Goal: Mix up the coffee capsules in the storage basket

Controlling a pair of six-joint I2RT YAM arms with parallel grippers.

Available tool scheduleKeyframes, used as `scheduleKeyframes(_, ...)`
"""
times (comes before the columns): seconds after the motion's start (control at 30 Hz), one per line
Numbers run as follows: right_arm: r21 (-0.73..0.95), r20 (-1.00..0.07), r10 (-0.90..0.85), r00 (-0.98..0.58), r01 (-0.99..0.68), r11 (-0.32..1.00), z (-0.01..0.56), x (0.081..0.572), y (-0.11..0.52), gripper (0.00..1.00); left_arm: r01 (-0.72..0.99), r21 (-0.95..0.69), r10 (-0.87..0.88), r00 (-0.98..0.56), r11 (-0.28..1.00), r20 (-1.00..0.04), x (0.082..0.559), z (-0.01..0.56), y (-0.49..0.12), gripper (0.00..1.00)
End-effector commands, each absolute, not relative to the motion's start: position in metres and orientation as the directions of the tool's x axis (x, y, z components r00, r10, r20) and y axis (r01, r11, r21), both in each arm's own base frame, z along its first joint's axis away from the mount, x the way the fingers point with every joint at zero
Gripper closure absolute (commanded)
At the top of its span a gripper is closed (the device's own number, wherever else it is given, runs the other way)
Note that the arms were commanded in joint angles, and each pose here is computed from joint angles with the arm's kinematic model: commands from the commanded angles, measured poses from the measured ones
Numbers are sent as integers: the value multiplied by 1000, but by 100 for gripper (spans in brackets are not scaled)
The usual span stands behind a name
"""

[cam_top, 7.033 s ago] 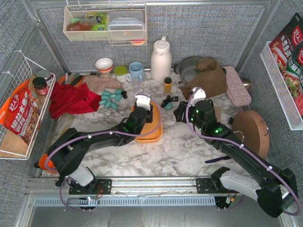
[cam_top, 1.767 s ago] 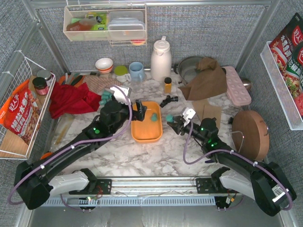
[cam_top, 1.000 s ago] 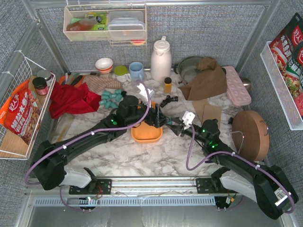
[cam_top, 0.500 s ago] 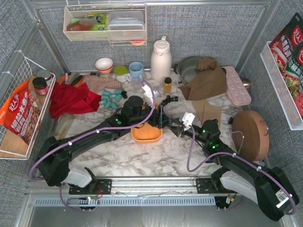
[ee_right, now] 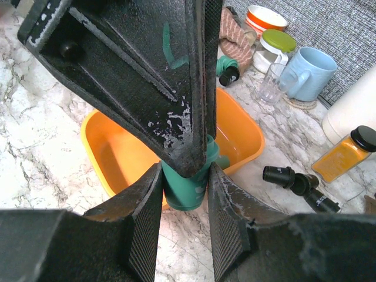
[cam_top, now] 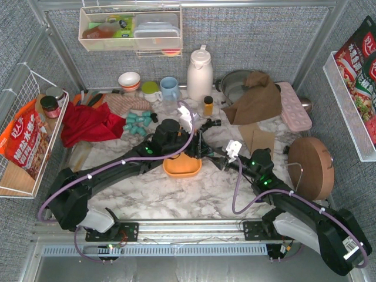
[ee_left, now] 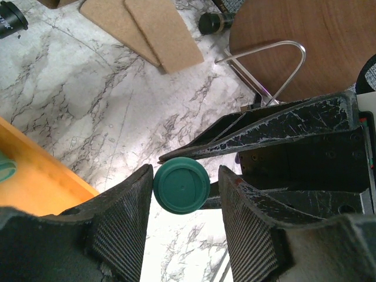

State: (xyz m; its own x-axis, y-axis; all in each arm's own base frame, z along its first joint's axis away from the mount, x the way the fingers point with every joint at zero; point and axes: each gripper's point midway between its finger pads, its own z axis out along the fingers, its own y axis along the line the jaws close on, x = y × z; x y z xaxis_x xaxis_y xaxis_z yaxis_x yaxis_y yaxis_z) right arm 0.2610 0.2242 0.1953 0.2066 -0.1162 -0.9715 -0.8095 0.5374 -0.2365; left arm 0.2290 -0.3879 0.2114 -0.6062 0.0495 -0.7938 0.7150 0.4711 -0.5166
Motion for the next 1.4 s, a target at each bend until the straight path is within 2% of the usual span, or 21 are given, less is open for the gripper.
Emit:
scheduleKeyframes(0.0,-263,-964,-104,246,-805,532,207,261,226,67,723,-504,59,-597,472,-800,230,213,-390,42)
scheduleKeyframes(0.2,-265,-963,-106,247,-804,533,207,261,226,67,718,-489,86,-601,495,-795,229,205,-388,39)
scheduleKeyframes(0.37,-267,-962,-106,250,-803,533,208,261,225,67,720,-486,96,-601,495,-793,228,204,-390,40)
scheduleKeyframes(0.43,-267,-962,-106,250,-802,534,208,261,225,67,723,-486,98,-601,491,-794,228,204,-391,44)
scheduleKeyframes(0.63,-264,-963,-110,244,-796,545,206,263,224,65,731,-480,105,-593,485,-798,227,206,-392,65)
scheduleKeyframes(0.83,-259,-964,-102,244,-790,556,208,264,223,48,728,-467,86,-580,502,-810,230,213,-387,67)
scheduleKeyframes(0.93,-256,-965,-104,240,-781,570,207,265,220,35,723,-461,65,-569,514,-820,233,222,-385,68)
scheduleKeyframes(1.17,-250,-967,-115,228,-749,614,210,270,213,18,678,-402,32,-531,615,-847,249,233,-366,68)
scheduleKeyframes(1.27,-249,-967,-123,224,-715,654,211,276,206,1,628,-382,-6,-515,678,-857,259,237,-353,68)
scheduleKeyframes(1.37,-240,-969,-136,204,-680,693,210,282,198,1,563,-368,-57,-492,740,-869,270,242,-336,68)
